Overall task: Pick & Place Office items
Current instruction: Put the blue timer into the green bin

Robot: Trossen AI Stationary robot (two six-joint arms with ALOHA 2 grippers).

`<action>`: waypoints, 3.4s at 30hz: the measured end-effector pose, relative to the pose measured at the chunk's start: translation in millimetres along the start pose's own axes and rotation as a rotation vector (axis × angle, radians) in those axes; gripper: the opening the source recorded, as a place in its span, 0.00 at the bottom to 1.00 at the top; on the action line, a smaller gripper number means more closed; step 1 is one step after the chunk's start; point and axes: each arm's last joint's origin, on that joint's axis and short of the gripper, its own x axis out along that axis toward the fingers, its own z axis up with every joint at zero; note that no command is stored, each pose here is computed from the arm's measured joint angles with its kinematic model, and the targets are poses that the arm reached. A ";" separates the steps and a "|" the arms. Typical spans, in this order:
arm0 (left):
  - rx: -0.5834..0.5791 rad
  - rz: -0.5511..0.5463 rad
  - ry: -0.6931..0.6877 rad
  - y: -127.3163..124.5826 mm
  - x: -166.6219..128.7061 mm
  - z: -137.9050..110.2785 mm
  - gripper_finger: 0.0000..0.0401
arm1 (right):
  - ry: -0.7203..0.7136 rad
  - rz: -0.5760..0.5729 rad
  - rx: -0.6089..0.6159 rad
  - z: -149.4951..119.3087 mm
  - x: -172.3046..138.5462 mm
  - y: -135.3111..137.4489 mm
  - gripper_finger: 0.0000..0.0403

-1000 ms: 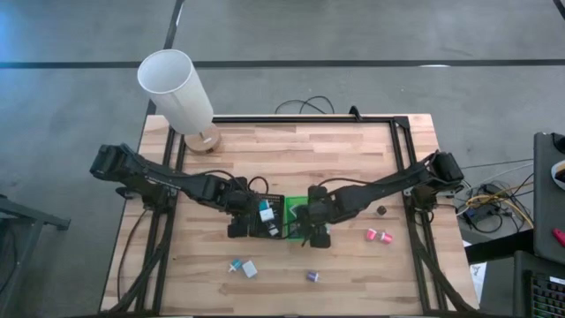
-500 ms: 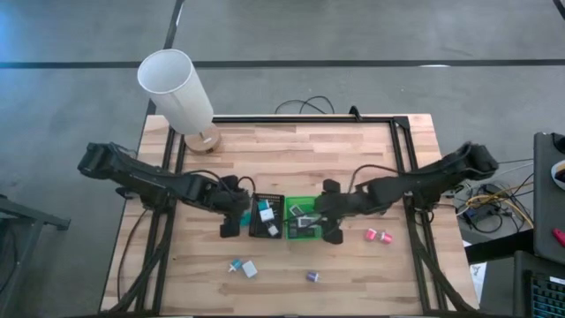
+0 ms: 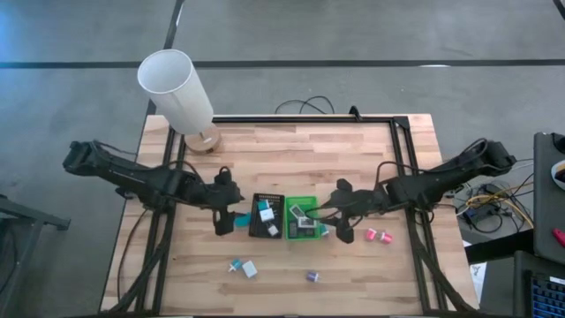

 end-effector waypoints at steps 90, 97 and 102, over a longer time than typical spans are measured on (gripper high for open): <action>0.135 -0.062 -0.203 -7.4 2.9 13.4 0.64 | -0.447 -0.043 -0.032 -106.0 20.5 -53.0 0.68; 0.136 -0.063 -0.202 -7.4 2.9 13.3 0.64 | -0.419 -0.125 -0.063 -104.9 34.3 -51.6 0.79; 0.136 -0.062 -0.202 -7.4 2.9 13.3 0.64 | -0.404 -0.134 -0.084 -104.2 39.8 -50.2 0.74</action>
